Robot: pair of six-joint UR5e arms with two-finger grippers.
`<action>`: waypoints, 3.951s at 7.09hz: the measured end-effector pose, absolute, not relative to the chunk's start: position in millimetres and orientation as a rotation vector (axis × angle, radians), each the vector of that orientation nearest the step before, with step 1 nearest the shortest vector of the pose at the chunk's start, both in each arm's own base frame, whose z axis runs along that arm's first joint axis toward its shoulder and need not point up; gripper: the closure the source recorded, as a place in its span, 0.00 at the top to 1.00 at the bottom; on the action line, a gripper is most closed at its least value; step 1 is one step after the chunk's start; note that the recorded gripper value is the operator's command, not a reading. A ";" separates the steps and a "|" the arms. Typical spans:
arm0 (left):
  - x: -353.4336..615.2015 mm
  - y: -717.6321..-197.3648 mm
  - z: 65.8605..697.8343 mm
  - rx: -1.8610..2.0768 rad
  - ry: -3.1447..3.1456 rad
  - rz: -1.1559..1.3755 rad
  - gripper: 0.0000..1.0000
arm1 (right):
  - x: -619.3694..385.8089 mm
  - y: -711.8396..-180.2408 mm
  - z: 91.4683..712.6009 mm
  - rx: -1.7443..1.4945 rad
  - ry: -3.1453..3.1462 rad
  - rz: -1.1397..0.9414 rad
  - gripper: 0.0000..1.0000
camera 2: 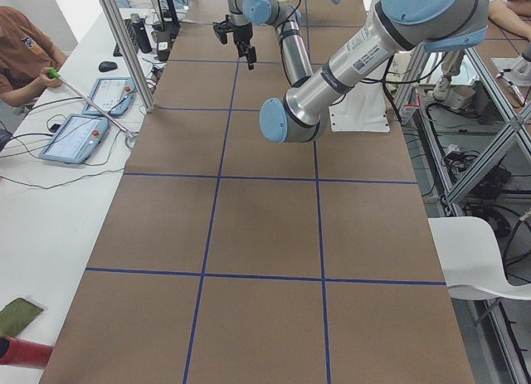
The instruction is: Left arm hands cup to right arm to dump lemon
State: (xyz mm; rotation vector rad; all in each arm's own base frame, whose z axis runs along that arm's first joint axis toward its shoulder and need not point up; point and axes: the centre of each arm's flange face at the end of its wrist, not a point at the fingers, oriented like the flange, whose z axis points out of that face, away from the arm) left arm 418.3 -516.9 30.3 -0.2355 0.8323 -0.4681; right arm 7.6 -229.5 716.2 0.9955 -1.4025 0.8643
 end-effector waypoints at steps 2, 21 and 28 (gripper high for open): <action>418.8 -517.8 35.5 -0.228 0.828 -0.443 1.00 | -8.2 -241.5 688.3 1.067 -1.317 0.751 0.51; 451.0 -547.3 -32.6 -0.175 0.926 -0.398 0.84 | -480.7 -413.0 300.5 1.272 -0.795 0.281 0.47; 474.0 -544.0 -36.9 -0.236 0.922 -0.420 0.76 | -517.0 -384.7 265.5 1.286 -0.801 0.273 0.48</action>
